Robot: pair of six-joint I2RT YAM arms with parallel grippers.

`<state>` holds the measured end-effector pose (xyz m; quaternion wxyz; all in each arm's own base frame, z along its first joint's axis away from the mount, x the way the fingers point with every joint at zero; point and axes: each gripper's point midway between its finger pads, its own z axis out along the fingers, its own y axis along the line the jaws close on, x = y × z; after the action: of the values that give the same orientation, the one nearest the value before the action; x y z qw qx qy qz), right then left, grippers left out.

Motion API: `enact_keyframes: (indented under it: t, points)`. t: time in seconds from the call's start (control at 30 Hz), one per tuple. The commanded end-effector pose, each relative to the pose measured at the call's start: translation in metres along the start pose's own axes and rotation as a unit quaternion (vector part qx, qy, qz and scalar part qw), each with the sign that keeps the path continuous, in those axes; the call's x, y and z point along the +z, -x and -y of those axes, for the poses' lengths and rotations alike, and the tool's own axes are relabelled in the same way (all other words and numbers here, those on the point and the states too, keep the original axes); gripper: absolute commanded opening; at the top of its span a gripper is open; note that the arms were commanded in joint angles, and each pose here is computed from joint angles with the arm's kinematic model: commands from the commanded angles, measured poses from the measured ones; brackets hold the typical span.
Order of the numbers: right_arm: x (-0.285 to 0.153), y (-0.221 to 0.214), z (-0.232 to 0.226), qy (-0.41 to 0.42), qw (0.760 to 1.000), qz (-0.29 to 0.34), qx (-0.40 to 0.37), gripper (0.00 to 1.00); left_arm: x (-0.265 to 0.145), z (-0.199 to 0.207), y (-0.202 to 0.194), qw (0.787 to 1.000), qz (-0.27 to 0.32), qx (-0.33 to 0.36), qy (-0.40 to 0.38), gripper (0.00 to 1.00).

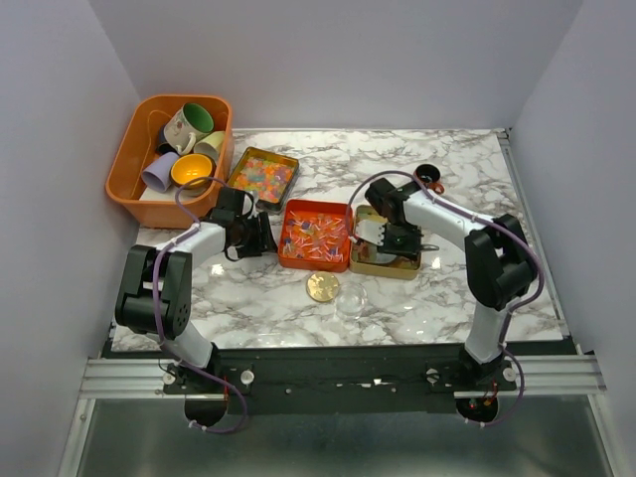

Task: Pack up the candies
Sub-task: Scoop the fake candies from the storage box.

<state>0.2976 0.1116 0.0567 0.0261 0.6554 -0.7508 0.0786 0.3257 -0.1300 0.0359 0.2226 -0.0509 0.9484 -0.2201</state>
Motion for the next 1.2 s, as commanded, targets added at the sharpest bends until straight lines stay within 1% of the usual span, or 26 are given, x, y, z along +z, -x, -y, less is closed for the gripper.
enact_keyframes:
  t: [0.0, 0.27, 0.47, 0.6, 0.73, 0.9, 1.17]
  points:
    - [0.011, 0.047, 0.014, -0.019, 0.99, 0.137, 0.029, 0.01, -0.014, 0.021, -0.011, 0.998, -0.033, 0.018, -0.05, 0.66]
    - [0.007, 0.047, 0.016, -0.044, 0.98, 0.186, 0.054, 0.01, -0.018, 0.025, -0.012, 0.996, -0.049, 0.028, -0.064, 0.66]
    - [0.005, 0.046, 0.012, -0.043, 0.972, 0.218, 0.077, 0.01, -0.019, 0.025, -0.01, 0.995, -0.064, 0.031, -0.07, 0.66]
    - [0.006, 0.042, 0.007, -0.042, 0.966, 0.24, 0.092, 0.01, -0.019, 0.024, -0.008, 0.995, -0.064, 0.032, -0.072, 0.66]
    - [0.007, 0.044, 0.003, -0.039, 0.959, 0.265, 0.094, 0.01, -0.023, 0.025, -0.01, 0.994, -0.069, 0.032, -0.079, 0.68]
    - [0.01, 0.041, 0.0, -0.038, 0.956, 0.274, 0.096, 0.01, -0.027, 0.023, -0.014, 0.993, -0.078, 0.038, -0.08, 0.69]
    - [-0.002, 0.035, -0.002, -0.042, 0.942, 0.313, 0.111, 0.01, -0.031, 0.019, -0.012, 0.993, -0.078, 0.04, -0.079, 0.69]
